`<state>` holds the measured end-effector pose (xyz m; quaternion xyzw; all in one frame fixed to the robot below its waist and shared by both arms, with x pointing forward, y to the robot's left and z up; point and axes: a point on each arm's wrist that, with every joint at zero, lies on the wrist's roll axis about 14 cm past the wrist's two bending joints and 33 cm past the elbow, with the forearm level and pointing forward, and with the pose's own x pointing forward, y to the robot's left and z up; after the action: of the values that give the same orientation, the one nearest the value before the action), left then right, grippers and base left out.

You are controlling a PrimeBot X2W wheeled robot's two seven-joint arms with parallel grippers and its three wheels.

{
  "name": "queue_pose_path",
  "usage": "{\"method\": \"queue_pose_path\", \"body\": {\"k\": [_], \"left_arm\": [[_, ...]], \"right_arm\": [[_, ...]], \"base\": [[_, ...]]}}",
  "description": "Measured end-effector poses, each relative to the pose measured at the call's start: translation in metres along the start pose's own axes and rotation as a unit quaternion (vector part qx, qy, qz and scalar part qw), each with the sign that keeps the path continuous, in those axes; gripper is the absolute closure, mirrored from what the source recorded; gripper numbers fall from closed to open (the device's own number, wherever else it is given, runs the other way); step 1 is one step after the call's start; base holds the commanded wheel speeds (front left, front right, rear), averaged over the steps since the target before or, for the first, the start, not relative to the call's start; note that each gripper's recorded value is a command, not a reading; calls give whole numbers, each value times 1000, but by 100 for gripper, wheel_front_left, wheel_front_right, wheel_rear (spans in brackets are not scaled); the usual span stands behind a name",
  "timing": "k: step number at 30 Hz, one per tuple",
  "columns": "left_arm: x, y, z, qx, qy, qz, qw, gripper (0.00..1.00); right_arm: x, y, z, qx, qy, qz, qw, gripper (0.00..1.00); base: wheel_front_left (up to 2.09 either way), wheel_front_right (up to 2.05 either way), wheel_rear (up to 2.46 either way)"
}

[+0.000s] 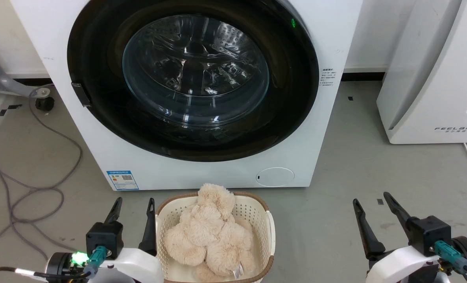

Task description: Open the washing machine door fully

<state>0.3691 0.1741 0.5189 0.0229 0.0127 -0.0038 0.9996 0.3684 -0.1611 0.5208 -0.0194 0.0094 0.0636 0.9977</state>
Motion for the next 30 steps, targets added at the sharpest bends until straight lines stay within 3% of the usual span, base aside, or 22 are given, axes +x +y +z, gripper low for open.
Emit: {"method": "queue_pose_path", "body": {"k": [3,4,5,17,30], "left_arm": [[0,-2,-1,-3,0,-3,1000,0],[0,-3,-2,-4,1,-4,1000,0],[0,-3,-3,-4,1,-5,1000,0],[0,-12,-5,-13,-2,-17,1000,0],[2,-18,-1,-19,-15,-24,999,0]], "right_arm": [[0,-1,-1,4,0,-1,1000,0],[-1,-1,-1,4,0,-1,1000,78],[-1,-1,-2,5,-1,-2,1000,100],[-2,-4,-2,19,-8,-6,1000,100],[-3,-15,2,137,-34,-25,990,100]], "base": [[0,0,0],[0,0,0],[0,0,0],[0,0,0],[0,0,0]]}}
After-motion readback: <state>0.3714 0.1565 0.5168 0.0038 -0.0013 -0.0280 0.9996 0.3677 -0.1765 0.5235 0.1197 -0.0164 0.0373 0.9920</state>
